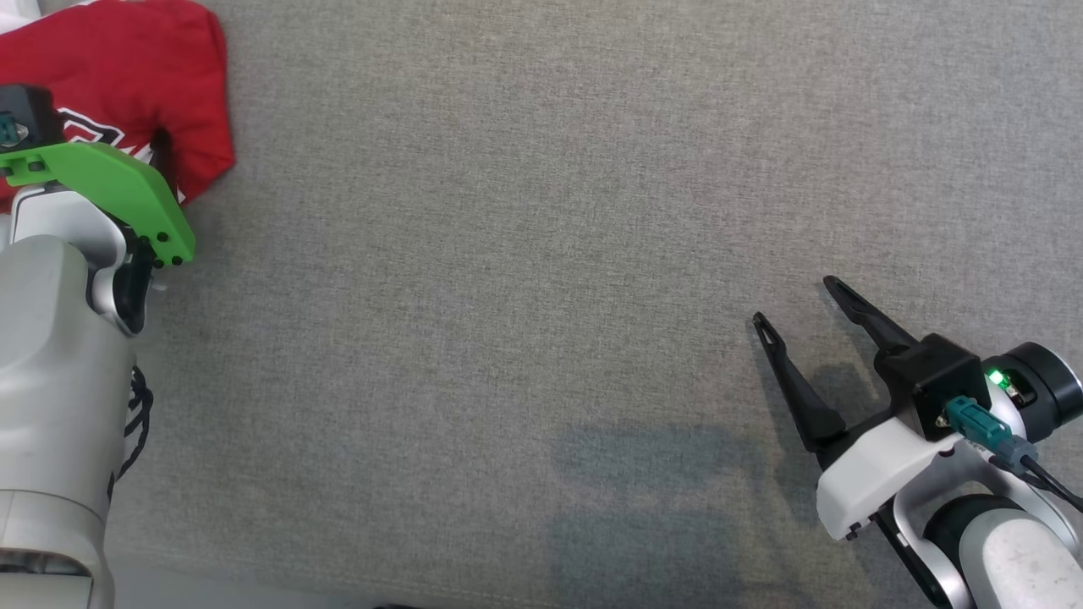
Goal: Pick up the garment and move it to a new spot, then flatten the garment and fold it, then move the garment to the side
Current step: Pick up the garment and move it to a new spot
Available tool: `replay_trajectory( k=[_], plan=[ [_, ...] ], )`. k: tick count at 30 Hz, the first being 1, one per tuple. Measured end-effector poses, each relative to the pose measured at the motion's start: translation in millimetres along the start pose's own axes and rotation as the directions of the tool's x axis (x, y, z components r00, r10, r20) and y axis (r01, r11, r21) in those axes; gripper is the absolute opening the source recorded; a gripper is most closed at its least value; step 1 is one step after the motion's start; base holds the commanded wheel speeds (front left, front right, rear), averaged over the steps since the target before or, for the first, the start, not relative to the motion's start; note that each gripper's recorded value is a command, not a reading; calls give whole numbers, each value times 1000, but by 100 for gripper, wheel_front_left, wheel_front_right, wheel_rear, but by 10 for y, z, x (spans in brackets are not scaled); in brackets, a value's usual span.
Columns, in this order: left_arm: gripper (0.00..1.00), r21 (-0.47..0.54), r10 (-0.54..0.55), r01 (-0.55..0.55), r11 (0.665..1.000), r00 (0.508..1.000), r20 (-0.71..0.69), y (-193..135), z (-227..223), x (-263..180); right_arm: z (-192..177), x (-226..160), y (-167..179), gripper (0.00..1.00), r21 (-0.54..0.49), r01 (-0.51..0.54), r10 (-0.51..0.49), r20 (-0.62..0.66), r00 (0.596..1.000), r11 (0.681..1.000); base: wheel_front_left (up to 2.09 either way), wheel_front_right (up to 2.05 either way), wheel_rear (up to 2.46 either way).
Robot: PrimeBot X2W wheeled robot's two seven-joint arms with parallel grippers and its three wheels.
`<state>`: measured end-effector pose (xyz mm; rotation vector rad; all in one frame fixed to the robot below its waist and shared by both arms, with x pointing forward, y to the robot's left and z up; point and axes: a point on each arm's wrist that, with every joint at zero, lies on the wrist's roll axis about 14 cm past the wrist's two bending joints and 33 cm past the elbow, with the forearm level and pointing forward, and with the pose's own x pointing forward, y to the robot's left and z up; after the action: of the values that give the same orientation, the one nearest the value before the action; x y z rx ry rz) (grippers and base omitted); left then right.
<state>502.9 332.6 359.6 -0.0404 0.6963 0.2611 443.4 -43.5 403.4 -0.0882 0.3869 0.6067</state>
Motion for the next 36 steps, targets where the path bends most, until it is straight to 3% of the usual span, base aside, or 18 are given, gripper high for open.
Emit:
replay_trajectory(
  k=[1, 10, 15, 20, 29, 33, 36],
  plan=[
    [0, -1, 0, 0, 1000, 1000, 0, -17, -10, 12, -10, -3, -5, 100, 1, 2, -2, -3, 1000, 1000, 0, 0, 0],
    [0, -6, 4, -4, 1000, 999, 36, -33, 25, -45, 26, -52, 47, 100, 4, -1, 1, 7, 1000, 1000, 0, 0, 0],
    [0, -21, -18, 21, 1000, 987, 157, -93, 326, -189, 110, -114, 141, 100, 19, -5, 5, 42, 999, 1000, 0, 0, 0],
    [0, 30, -94, 89, 996, 958, 272, -328, 741, -402, 266, -188, 242, 100, 46, -4, -1, 102, 995, 999, 0, 0, 0],
    [0, 193, -284, 214, 957, 821, 496, -1024, 1663, -1079, 538, -451, 348, 100, 63, 32, -44, 205, 978, 998, 0, 0, 0],
    [0, 282, -411, 302, 911, 731, 545, -1542, 1919, -1444, 569, -614, 330, 100, 76, 68, -83, 227, 970, 995, 0, 0, 0],
    [0, 363, -516, 369, 856, 655, 552, -1998, 2005, -1698, 588, -741, 263, 100, 91, 107, -127, 245, 961, 990, 0, 0, 0]
  ],
)
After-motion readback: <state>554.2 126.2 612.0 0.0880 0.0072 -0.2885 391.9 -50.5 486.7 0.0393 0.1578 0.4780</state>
